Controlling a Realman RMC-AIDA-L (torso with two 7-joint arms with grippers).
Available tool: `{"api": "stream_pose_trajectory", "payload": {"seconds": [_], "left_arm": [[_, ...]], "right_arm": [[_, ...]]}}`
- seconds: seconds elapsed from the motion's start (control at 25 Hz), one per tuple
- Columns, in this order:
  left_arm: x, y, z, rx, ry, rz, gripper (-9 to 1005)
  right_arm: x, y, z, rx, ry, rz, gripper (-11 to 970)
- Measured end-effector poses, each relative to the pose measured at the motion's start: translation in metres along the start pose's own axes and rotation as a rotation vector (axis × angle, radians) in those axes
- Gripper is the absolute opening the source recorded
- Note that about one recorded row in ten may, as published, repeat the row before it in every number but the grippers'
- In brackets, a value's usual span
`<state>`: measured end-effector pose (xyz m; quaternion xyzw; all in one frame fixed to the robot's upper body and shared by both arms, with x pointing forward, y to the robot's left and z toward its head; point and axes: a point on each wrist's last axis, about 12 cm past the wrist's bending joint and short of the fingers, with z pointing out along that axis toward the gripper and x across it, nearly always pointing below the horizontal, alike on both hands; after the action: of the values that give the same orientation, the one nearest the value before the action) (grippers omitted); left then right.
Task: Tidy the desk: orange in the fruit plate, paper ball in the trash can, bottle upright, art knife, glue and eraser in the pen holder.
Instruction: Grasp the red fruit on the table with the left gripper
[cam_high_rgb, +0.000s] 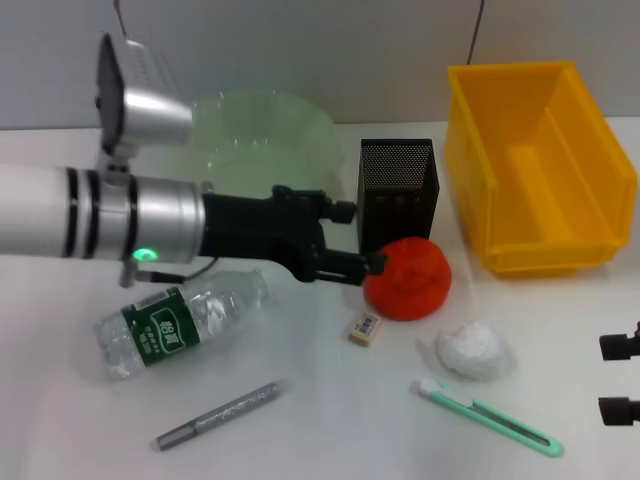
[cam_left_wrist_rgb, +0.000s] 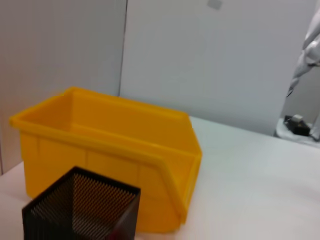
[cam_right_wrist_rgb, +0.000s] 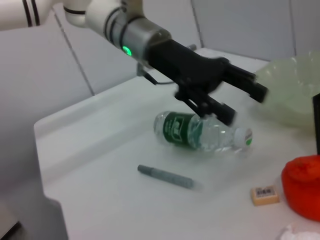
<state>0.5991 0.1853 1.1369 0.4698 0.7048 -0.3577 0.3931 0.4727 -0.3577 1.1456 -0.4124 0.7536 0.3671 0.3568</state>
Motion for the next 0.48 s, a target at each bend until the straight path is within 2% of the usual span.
{"api": "stream_pose_trajectory", "payload": {"seconds": [0.04, 0.12, 0.48], "left_arm": [[0.007, -0.003, 0.015, -0.026, 0.003, -0.003, 801], [0.014, -0.008, 0.027, -0.05, 0.014, -0.005, 800], [0.028, -0.023, 0.058, -0.136, -0.011, 0.003, 798]], "right_arm": [[-0.001, 0.0, 0.0, -0.007, 0.009, -0.001, 764], [-0.004, 0.002, 0.0, -0.028, 0.034, 0.001, 764], [-0.008, 0.003, -0.006, -0.035, 0.128, 0.05, 764]]}}
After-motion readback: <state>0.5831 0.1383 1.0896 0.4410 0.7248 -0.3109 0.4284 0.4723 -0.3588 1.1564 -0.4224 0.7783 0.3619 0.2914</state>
